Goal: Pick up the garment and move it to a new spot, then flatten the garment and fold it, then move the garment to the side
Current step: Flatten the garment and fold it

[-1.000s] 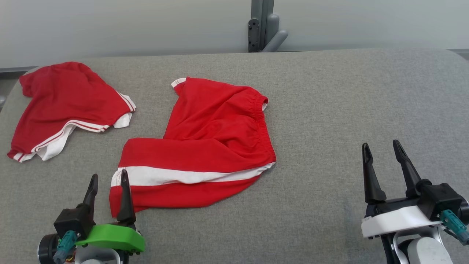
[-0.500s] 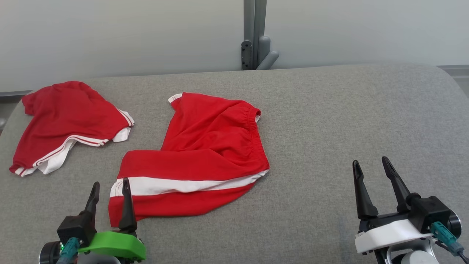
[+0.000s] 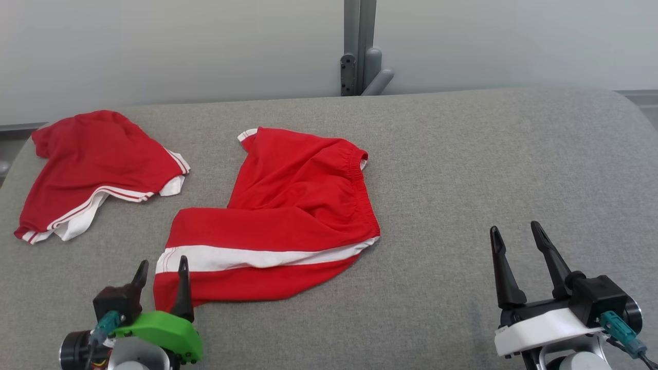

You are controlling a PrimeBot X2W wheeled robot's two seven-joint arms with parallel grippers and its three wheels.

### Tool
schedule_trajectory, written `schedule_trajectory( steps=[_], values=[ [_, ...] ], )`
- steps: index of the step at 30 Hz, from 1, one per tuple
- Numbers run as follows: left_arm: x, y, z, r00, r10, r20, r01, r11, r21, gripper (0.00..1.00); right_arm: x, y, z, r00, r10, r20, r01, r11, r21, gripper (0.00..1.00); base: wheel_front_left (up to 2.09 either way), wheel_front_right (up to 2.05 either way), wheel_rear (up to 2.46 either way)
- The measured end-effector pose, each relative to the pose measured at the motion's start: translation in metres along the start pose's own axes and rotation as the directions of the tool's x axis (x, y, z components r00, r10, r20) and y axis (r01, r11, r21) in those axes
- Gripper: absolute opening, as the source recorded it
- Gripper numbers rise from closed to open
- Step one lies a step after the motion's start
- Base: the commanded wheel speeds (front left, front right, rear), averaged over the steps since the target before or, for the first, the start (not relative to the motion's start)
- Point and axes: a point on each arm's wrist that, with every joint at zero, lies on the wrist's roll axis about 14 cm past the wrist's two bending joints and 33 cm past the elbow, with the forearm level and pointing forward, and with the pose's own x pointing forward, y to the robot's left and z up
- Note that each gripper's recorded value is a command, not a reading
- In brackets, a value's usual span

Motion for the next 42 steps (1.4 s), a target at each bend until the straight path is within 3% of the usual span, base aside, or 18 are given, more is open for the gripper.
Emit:
schedule_trajectory(
  steps=[5,15,31,33,35,37,41,42],
  values=[
    [0.021,0.009,-0.017,0.984,-0.009,-0.176,0.008,1.0,-0.009,1.0,0.007,0.005,-0.006,1.0,0.016,-0.013,-0.016,1.0,0.006,1.0,0.0,0.0,0.0],
    [0.049,0.028,-0.047,0.896,-0.005,-0.444,-0.017,0.999,-0.047,1.0,0.023,0.006,-0.021,0.998,0.03,-0.047,-0.029,0.999,0.014,1.0,0.0,0.0,0.0],
    [0.048,0.018,-0.064,0.846,-0.056,-0.53,-0.041,0.985,-0.169,1.0,0.023,0.003,-0.026,0.998,0.02,-0.061,-0.02,1.0,0.01,1.0,0.0,0.0,0.0],
    [0.048,0.014,-0.062,0.85,-0.068,-0.522,-0.036,0.982,-0.186,0.86,0.023,0.004,-0.025,0.998,0.023,-0.058,-0.022,1.0,0.01,1.0,0.0,0.0,0.0],
    [0.049,0.012,-0.06,0.852,-0.074,-0.519,-0.031,0.981,-0.191,0.65,0.023,0.004,-0.025,0.998,0.024,-0.057,-0.024,1.0,0.01,1.0,0.0,0.0,0.0],
    [0.05,0.008,-0.056,0.858,-0.085,-0.507,-0.021,0.98,-0.199,0.6,0.023,0.005,-0.024,0.998,0.027,-0.055,-0.026,1.0,0.01,1.0,0.0,0.0,0.0],
    [0.053,0.001,-0.051,0.865,-0.112,-0.489,0.002,0.976,-0.22,0.57,0.024,0.006,-0.025,0.998,0.029,-0.056,-0.028,1.0,0.01,1.0,0.0,0.0,0.0],
    [0.052,0.001,-0.052,0.86,-0.112,-0.497,0.002,0.976,-0.217,0.51,0.024,0.006,-0.025,0.998,0.029,-0.057,-0.029,1.0,0.01,1.0,0.0,0.0,0.0]
  ],
)
